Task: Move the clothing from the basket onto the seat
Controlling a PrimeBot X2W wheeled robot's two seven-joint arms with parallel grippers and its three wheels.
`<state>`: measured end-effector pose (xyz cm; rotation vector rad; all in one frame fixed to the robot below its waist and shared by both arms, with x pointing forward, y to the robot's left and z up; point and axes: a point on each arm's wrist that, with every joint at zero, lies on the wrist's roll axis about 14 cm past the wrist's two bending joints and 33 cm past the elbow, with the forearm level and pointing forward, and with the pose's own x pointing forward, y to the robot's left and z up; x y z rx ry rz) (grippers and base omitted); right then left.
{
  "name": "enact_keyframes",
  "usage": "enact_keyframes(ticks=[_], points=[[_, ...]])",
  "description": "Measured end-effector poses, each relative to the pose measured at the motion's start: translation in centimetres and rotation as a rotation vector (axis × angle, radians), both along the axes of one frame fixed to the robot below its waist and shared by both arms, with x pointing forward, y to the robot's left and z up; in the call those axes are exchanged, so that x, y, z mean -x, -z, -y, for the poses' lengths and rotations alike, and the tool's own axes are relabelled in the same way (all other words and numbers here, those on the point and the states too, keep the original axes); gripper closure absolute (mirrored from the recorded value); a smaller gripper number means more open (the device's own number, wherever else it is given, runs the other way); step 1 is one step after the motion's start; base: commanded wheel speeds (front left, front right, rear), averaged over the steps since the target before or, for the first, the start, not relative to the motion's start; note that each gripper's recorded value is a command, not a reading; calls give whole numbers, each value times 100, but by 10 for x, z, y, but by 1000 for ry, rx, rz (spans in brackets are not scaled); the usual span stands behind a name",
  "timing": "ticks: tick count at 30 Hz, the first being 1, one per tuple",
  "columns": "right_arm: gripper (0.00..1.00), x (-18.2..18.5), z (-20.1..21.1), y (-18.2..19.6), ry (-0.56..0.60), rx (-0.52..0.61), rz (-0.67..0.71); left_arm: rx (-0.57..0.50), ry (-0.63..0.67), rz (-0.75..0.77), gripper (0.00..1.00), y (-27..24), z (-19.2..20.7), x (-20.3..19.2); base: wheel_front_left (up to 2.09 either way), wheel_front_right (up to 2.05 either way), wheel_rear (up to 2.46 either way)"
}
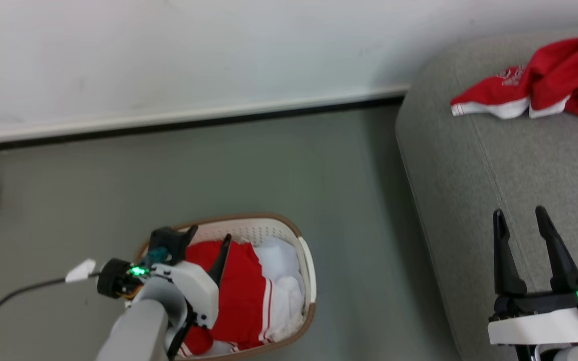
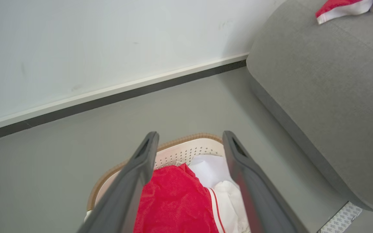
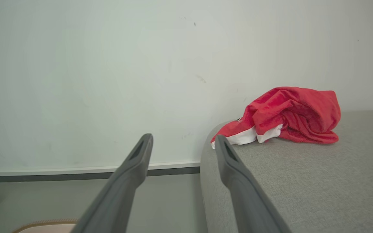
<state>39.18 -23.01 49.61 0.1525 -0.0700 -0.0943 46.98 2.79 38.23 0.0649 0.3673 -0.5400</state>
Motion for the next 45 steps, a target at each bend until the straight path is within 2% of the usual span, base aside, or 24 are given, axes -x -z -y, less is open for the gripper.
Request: enact_keyframes(ticks=[9, 16, 26, 33, 45], points=[[0, -34, 7, 17, 5, 30, -30, -163, 66, -245, 0, 96, 14, -26, 0, 0, 0], [0, -62, 9, 40, -6, 48, -59, -246, 67, -426, 0, 171, 14, -26, 0, 0, 0], [0, -78, 10, 96, -13, 64, -172, -259, 34, -613, 0, 249, 7, -11, 0, 0, 0], [0, -84, 10, 118, -18, 68, -210, -290, 29, -688, 0, 281, -4, 1, 0, 0, 0], [0, -85, 12, 154, -17, 72, -280, -313, 63, -706, 0, 316, -3, 1, 0, 0, 0]])
